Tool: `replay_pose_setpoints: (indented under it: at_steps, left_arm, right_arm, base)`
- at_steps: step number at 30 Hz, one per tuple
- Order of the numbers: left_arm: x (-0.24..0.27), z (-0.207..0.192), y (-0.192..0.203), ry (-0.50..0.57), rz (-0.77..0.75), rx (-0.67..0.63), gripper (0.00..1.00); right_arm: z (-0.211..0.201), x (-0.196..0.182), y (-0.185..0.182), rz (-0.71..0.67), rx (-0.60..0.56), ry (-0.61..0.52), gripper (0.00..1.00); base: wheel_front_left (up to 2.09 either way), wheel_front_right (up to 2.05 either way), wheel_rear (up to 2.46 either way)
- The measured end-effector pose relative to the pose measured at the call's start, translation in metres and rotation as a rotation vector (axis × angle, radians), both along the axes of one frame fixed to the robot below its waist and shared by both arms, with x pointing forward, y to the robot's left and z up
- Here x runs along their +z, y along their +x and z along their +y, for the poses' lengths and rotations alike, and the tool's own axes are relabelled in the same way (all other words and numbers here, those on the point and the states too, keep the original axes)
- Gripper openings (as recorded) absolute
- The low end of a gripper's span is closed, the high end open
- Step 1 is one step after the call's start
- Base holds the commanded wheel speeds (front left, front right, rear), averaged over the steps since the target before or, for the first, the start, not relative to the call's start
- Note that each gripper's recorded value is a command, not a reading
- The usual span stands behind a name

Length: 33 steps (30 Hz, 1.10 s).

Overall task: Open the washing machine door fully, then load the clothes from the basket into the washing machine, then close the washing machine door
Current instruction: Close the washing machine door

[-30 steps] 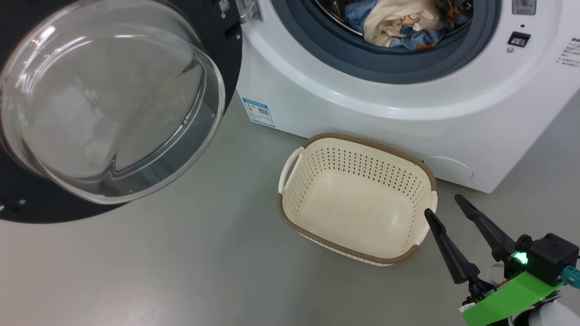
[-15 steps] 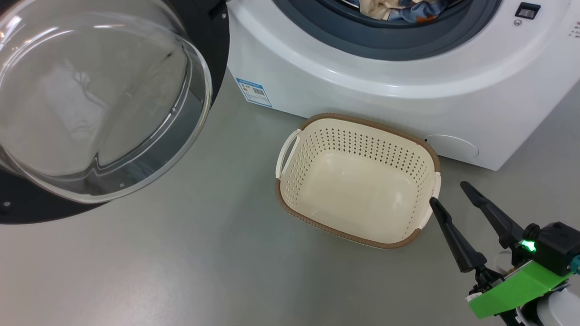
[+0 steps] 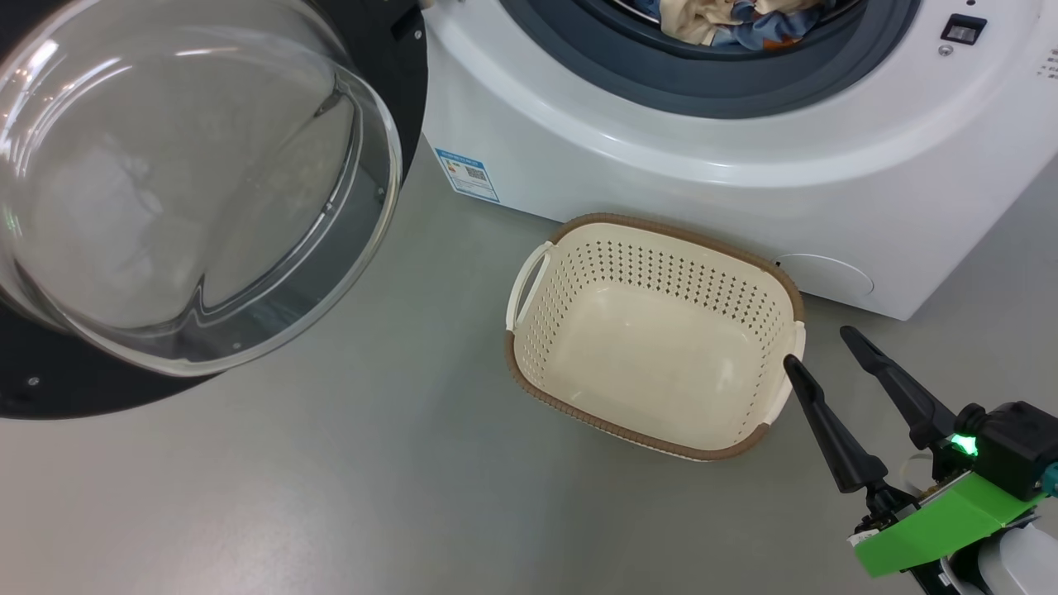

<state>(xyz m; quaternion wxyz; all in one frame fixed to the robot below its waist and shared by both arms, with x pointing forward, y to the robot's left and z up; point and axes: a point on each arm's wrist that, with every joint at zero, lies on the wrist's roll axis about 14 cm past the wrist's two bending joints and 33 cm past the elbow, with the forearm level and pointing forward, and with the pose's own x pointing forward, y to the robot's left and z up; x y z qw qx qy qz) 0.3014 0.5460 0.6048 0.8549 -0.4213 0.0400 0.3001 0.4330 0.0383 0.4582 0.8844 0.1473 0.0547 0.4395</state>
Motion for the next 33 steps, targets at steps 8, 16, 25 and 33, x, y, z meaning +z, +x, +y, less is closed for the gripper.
replay_pose_setpoints:
  at_steps: [8, 16, 25, 33]
  left_arm:
    - [0.001, -0.011, -0.002, -0.045, 0.031, -0.086, 0.0]
    - [0.001, -0.026, -0.005, -0.096, 0.053, -0.181, 0.0]
    - [-0.015, -0.057, -0.003, -0.189, 0.107, -0.33, 0.0]
    - [-0.015, -0.087, 0.001, -0.212, 0.135, -0.477, 0.0]
  right_arm:
    - [-0.001, 0.009, 0.002, -0.021, -0.015, 0.007, 1.0]
    - [-0.003, 0.021, 0.004, -0.049, -0.033, 0.016, 1.0]
    - [-0.002, 0.029, 0.002, -0.063, -0.04, 0.026, 1.0]
    - [-0.005, 0.041, -0.001, -0.085, -0.058, 0.034, 1.0]
  base:
    - [0.0, 0.0, 0.0]
    - [0.0, 0.0, 0.0]
    - [0.0, 0.0, 0.0]
    - [0.0, 0.0, 0.0]
